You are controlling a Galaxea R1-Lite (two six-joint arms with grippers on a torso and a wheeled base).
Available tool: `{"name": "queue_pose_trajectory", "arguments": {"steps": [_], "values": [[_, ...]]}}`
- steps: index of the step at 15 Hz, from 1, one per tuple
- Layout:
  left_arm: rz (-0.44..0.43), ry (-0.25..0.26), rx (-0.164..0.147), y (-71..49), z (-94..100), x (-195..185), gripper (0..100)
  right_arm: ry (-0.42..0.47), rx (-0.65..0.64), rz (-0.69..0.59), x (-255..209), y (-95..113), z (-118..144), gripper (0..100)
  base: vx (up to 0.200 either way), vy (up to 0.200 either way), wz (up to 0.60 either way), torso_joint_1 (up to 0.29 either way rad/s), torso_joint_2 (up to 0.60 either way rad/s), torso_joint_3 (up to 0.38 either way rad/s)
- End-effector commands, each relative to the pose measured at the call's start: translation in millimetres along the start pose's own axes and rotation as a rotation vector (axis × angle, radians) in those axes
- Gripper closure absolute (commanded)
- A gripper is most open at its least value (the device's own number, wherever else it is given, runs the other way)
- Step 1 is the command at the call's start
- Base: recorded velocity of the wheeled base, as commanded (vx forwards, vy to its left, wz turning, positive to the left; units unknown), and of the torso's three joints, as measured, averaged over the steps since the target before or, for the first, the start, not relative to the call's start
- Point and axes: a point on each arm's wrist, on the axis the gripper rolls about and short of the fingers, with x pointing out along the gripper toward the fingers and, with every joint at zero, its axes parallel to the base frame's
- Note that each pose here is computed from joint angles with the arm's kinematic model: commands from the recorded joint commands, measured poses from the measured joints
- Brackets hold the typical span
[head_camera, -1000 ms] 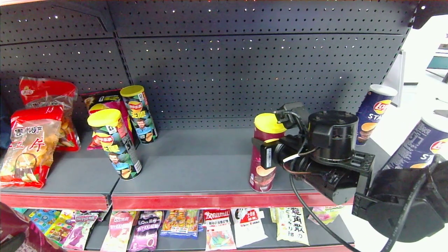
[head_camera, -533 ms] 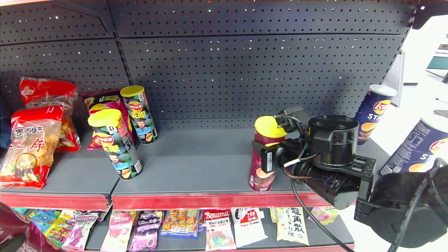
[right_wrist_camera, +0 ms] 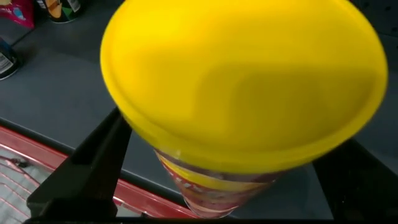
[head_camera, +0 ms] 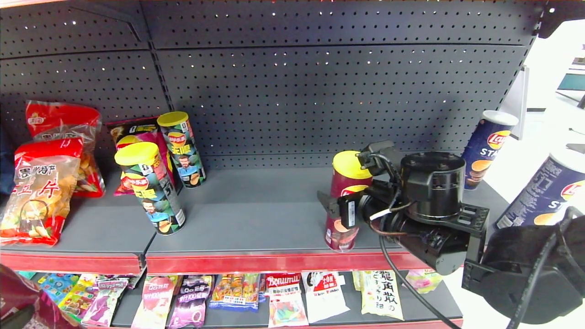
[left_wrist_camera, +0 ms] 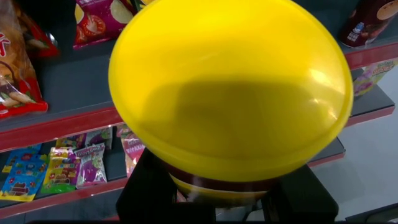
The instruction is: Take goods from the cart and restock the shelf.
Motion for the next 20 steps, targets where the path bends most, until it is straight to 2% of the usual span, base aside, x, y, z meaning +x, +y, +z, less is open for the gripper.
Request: {"name": "queue_pose_trajectory", "arguments": {"steps": [1,3,7,12,15,16,20], "values": [[0.000,-0.001,0.000,0.0,0.2,-0.2,100,-0.009,0.002,0.000,-3.0,1.5,1.8,0,0.000,0.000,0.00,0.000,0.00,0.000],[0.000,-0.001,0.000,0.1,0.7,-0.1,100,-0.004,-0.001,-0.031,-10.3,3.5,-1.1,0,0.000,0.000,0.00,0.000,0.00,0.000],[-0.004,0.000,0.000,0.0,0.7,0.2,100,-0.031,0.002,-0.008,-47.5,1.1,1.8,0,0.000,0.000,0.00,0.000,0.00,0.000],[-0.006,0.000,0.000,-0.1,0.3,0.1,100,-0.061,0.019,-0.007,-97.9,-23.6,-3.8,0,0.000,0.000,0.00,0.000,0.00,0.000],[-0.007,-0.001,0.000,-0.1,0.3,0.1,100,-0.156,0.060,-0.036,-123.1,-39.1,11.4,0,0.000,0.000,0.00,0.000,0.00,0.000],[-0.007,-0.001,0.000,0.0,0.7,0.2,100,-0.170,0.069,-0.073,-127.6,-47.1,12.2,0,0.000,0.000,0.00,0.000,0.00,0.000],[-0.016,-0.004,0.003,0.4,3.4,1.4,100,-0.233,0.057,-0.412,-160.5,-123.2,9.7,0,0.000,0.000,0.00,0.000,0.00,0.000]]}}
